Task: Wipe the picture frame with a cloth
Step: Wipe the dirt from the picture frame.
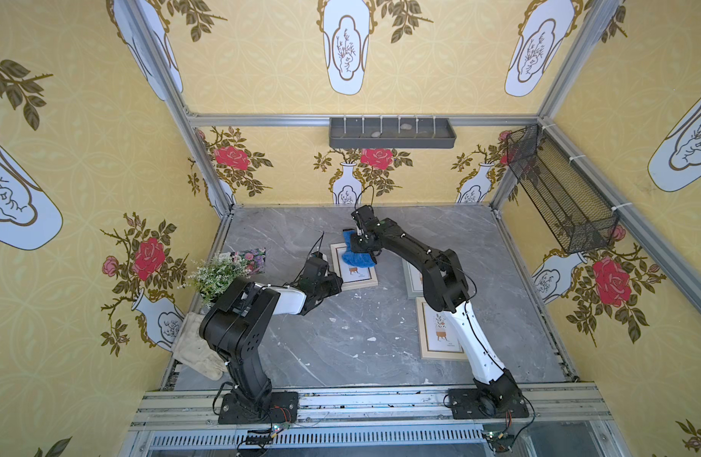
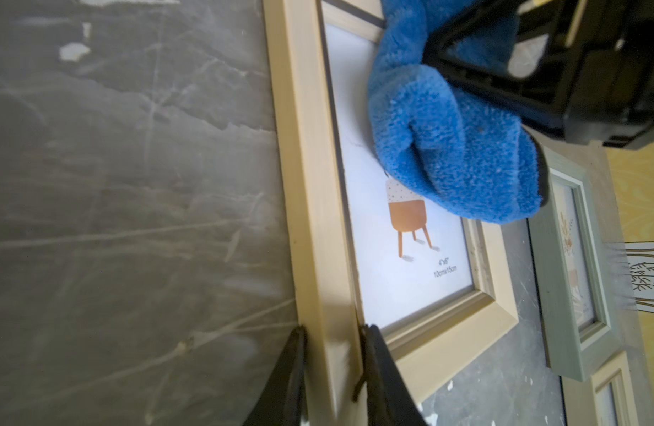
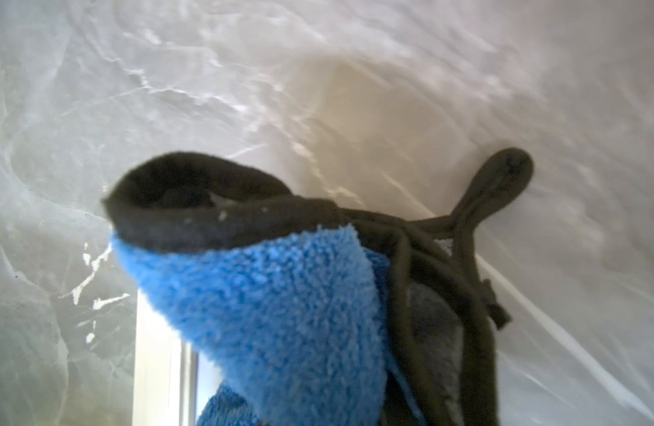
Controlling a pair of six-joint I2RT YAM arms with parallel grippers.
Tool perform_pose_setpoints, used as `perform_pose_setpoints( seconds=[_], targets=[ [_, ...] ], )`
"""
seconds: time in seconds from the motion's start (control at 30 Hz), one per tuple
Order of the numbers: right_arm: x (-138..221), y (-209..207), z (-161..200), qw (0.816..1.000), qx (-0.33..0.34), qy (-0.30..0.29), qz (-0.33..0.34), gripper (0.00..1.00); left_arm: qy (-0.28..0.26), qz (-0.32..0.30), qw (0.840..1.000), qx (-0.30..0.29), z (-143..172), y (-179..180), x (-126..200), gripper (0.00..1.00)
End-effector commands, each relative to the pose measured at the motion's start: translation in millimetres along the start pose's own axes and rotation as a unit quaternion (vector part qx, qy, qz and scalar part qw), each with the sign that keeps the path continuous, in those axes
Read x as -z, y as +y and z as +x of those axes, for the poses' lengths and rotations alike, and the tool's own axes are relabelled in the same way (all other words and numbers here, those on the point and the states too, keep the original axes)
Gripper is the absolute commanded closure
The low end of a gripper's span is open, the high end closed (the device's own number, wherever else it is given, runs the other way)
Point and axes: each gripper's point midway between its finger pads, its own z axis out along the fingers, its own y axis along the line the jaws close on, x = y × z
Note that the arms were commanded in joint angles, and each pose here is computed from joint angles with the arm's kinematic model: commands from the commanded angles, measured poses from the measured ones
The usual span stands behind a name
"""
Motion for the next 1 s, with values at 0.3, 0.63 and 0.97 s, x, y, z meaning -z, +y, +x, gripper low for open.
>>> perform_pose_setpoints(
  seconds=[0.3,0.63,0.97],
  targets=[
    [-0.6,-53.6,-21.5,0.997,-0.028,-0.043,0.051,0.77,0.212,-0.184,0.960,0.011,115.5,94.4,36.7,0.79],
    [33.5,-9.0,-32.0,0.996,0.029,-0.076,0.019,0.77,0.211,-0.176,0.961,-0.010,114.0,93.2,39.5,0.81],
    [8.4,21.4,-28.1,0.996,0.045,-0.073,-0.019,0.77,0.210,-0.168,0.963,-0.015,112.5,89.7,39.8,0.81]
  ],
)
